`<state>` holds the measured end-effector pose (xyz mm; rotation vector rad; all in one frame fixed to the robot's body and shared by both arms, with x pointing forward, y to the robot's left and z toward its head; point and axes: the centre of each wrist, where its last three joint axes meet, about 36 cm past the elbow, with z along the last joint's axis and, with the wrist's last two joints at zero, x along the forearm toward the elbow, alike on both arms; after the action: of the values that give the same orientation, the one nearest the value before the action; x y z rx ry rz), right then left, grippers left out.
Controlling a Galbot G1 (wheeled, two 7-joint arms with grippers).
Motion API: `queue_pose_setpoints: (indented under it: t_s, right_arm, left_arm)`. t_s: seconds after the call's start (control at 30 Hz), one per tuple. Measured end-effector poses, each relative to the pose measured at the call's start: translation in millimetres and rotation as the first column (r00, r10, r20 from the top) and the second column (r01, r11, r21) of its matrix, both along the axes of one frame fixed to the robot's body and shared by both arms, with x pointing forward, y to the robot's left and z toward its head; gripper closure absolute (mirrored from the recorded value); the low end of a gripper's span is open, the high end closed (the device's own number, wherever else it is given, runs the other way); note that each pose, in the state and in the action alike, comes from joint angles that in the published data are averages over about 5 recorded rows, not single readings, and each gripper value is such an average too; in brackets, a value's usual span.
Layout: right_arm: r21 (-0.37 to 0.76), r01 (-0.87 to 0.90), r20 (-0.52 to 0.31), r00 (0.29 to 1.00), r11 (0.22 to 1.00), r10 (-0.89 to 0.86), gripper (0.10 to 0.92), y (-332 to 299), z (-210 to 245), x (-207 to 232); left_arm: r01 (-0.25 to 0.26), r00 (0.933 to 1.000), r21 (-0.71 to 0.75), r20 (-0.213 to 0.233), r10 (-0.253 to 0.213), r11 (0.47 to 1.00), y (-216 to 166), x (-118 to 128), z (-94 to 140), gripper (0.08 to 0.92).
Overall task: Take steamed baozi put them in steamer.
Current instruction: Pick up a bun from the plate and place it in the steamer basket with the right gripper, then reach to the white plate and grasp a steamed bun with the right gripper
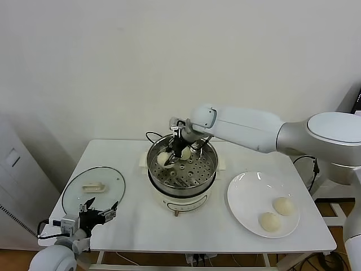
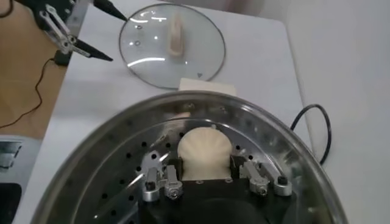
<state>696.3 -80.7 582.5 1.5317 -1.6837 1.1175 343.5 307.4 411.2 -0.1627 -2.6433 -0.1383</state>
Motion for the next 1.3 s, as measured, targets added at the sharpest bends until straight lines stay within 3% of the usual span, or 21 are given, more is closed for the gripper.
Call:
queue_pose_setpoints:
  t_s: [0.27,0.6,0.7,0.97,1.3]
  right_arm:
    - [-0.007,0.019,0.002,1.0,1.0,-0.019,0.513,1,-15,-1]
    - [0.013,0.041,0.0,0.999,0.999,-0.041,0.245,1,-13,0]
    - [0.009,0.039,0.001,0.999,0.999,-0.039,0.207,-4,-5,0]
    - [-0.048,0.006,0.017,1.0,0.999,-0.005,0.2,-53,46,0]
    - [-0.157,0.015,0.006,1.0,0.987,-0.014,0.2,-166,101,-25]
  left_arm:
    - [-0.004,1.0,0.001,0.001,0.004,1.0,2,0,0,0.177]
    - [-0.009,1.0,-0.002,0.002,0.009,1.0,3,-1,1,0.177]
    - [-0.009,1.0,-0.003,0.004,0.009,1.0,3,-1,1,0.177]
    - [-0.009,0.9999,-0.004,0.004,0.009,1.0,3,-4,3,0.177]
    - [0.004,0.9999,-0.004,0.012,-0.004,1.0,0,-3,7,0.177]
